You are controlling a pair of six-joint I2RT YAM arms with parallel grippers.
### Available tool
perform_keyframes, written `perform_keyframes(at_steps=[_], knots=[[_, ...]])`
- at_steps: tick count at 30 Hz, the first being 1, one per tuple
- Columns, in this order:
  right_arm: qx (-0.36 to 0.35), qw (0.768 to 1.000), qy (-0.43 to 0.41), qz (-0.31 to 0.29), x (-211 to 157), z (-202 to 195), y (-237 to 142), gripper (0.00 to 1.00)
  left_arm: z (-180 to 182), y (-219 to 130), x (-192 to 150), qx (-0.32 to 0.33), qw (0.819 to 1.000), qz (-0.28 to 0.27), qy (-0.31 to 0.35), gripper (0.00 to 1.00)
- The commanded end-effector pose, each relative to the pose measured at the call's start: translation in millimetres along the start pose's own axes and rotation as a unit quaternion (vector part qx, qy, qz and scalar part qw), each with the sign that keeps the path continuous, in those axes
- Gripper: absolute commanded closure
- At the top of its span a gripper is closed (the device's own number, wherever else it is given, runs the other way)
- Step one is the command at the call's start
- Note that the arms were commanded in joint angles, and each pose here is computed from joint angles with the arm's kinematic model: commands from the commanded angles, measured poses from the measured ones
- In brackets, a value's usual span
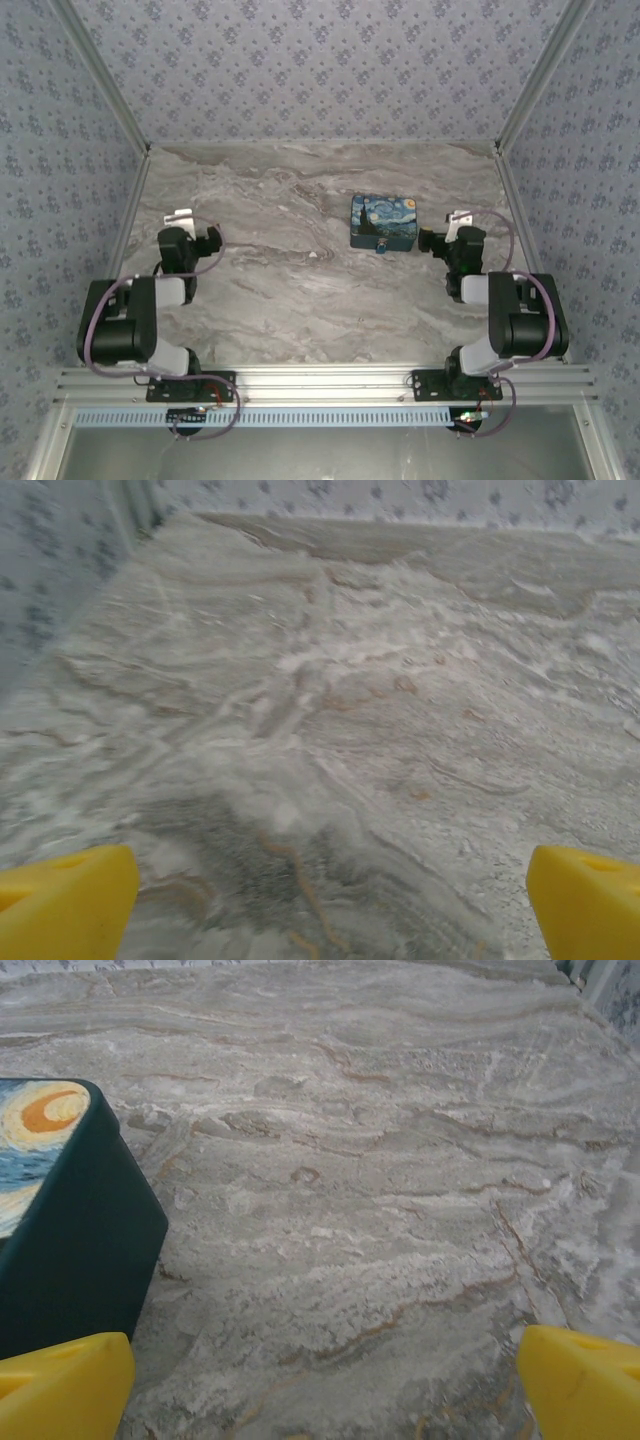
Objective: Unlock the padlock with the key
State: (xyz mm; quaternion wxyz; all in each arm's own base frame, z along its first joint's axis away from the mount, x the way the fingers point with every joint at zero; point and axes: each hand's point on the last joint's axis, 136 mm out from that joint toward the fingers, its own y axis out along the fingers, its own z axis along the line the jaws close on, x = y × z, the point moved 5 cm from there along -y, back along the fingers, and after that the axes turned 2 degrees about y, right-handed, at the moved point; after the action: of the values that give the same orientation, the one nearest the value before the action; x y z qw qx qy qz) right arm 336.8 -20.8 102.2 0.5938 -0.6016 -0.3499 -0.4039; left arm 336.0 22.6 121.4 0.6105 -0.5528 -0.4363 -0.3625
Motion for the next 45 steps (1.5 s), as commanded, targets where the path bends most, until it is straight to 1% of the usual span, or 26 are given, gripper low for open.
perform_keyframes(at_steps=[1, 3, 4, 5, 7, 9, 11, 13, 16, 19, 23, 26, 29, 32, 34, 37, 39, 41, 43, 45], knots=[[0.01, 0.999, 0.029, -0.009, 28, -6, -10, 0.0, 15, -19, 25, 0.056, 0.997, -0.033, -0.028, 0.01], [0.012, 0.999, 0.036, -0.009, 36, -6, -19, 0.0, 21, -28, 40, 0.075, 0.994, -0.042, -0.071, 0.01], [0.017, 0.999, 0.04, -0.01, 40, -4, -24, 0.0, 22, -31, 47, 0.071, 0.991, -0.043, -0.107, 0.01], [0.019, 0.999, 0.046, -0.009, 44, -3, -30, 0.0, 23, -32, 56, 0.06, 0.986, -0.039, -0.148, 0.0], [0.026, 0.998, 0.058, 0.001, 50, 1, -39, 0.0, 24, -30, 65, 0.049, 0.973, -0.01, -0.226, 0.01], [0.043, 0.997, 0.066, 0.015, 55, 11, -50, 0.0, 12, -26, 74, -0.008, 0.962, 0.028, -0.272, 0.0], [0.057, 0.995, 0.073, 0.03, 56, 22, -63, 0.0, -12, -26, 85, -0.093, 0.95, 0.065, -0.291, 0.01], [0.064, 0.993, 0.081, 0.049, 53, 31, -75, 0.0, -34, -31, 90, -0.143, 0.944, 0.082, -0.285, 0.01], [0.077, 0.99, 0.093, 0.073, 47, 45, -93, 0.0, -68, -45, 92, -0.194, 0.945, 0.092, -0.248, 0.01], [0.088, 0.985, 0.109, 0.102, 39, 56, -110, 0.02, -101, -60, 93, -0.245, 0.941, 0.091, -0.217, 0.01], [0.115, 0.974, 0.125, 0.151, 25, 75, -134, 0.07, -139, -76, 97, -0.299, 0.932, 0.068, -0.192, 0.01], [0.133, 0.963, 0.128, 0.195, 7, 90, -151, 0.1, -165, -83, 94, -0.326, 0.927, 0.066, -0.176, 0.01], [0.139, 0.951, 0.118, 0.249, -14, 102, -165, 0.14, -185, -83, 87, -0.348, 0.918, 0.072, -0.173, 0.01], [0.14, 0.935, 0.106, 0.308, -40, 113, -175, 0.17, -196, -79, 85, -0.361, 0.913, 0.074, -0.174, 0.01], [0.146, 0.926, 0.103, 0.332, -50, 124, -177, 0.19, -201, -76, 86, -0.363, 0.913, 0.072, -0.173, 0.0], [0.156, 0.919, 0.073, 0.355, -63, 148, -176, 0.21, -206, -71, 86, -0.366, 0.912, 0.071, -0.171, 0.01], [0.157, 0.916, 0.034, 0.367, -66, 164, -174, 0.22, -210, -69, 85, -0.369, 0.911, 0.073, -0.171, 0.01], [0.153, 0.911, -0.012, 0.384, -68, 178, -170, 0.25, -211, -69, 84, -0.37, 0.91, 0.076, -0.173, 0.01], [0.146, 0.899, -0.064, 0.409, -70, 191, -168, 0.28, -211, -69, 82, -0.369, 0.91, 0.077, -0.172, 0.01], [0.146, 0.88, -0.116, 0.436, -74, 206, -165, 0.34, -209, -69, 80, -0.367, 0.912, 0.079, -0.165, 0.0]])
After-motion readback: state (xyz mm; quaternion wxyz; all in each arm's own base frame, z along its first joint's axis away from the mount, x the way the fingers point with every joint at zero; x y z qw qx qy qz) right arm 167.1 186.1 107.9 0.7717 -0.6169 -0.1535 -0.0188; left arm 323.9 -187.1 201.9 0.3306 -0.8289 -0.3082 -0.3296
